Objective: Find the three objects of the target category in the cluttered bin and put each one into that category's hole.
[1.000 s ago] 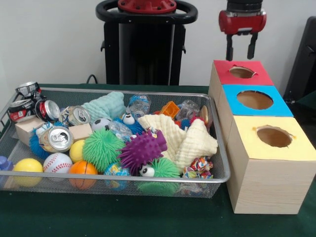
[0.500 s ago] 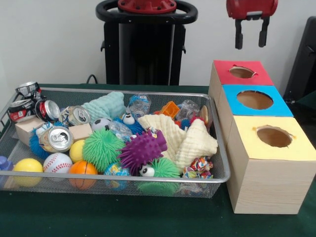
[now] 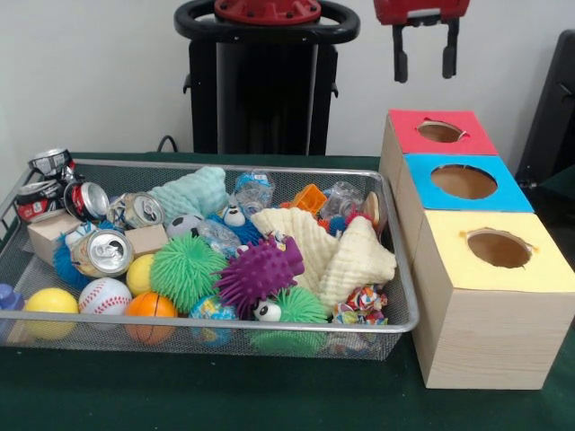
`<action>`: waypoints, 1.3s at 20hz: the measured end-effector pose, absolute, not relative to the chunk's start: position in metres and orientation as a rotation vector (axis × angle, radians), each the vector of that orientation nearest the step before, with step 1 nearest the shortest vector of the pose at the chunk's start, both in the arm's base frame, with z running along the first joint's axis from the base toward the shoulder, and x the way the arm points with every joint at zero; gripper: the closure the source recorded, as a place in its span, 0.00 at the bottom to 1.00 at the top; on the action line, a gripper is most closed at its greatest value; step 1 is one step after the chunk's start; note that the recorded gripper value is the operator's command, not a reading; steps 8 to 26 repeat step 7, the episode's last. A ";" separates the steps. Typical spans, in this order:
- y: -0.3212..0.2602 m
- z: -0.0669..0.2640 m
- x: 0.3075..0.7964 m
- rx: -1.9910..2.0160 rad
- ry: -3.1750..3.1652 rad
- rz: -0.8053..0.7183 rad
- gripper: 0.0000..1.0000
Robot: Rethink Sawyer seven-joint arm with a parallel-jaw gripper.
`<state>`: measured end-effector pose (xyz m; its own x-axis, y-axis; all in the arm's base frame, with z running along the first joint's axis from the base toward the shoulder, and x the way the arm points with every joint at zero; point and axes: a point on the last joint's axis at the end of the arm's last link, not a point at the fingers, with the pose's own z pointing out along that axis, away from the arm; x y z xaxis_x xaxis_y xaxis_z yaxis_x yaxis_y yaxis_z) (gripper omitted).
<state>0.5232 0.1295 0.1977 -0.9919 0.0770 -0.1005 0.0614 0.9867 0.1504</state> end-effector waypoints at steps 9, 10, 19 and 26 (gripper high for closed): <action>0.118 0.212 0.525 0.076 3.086 0.190 0.00; 0.118 0.212 0.525 0.076 3.086 0.190 0.00; 0.118 0.212 0.525 0.076 3.086 0.190 0.00; 0.118 0.212 0.525 0.076 3.086 0.190 0.00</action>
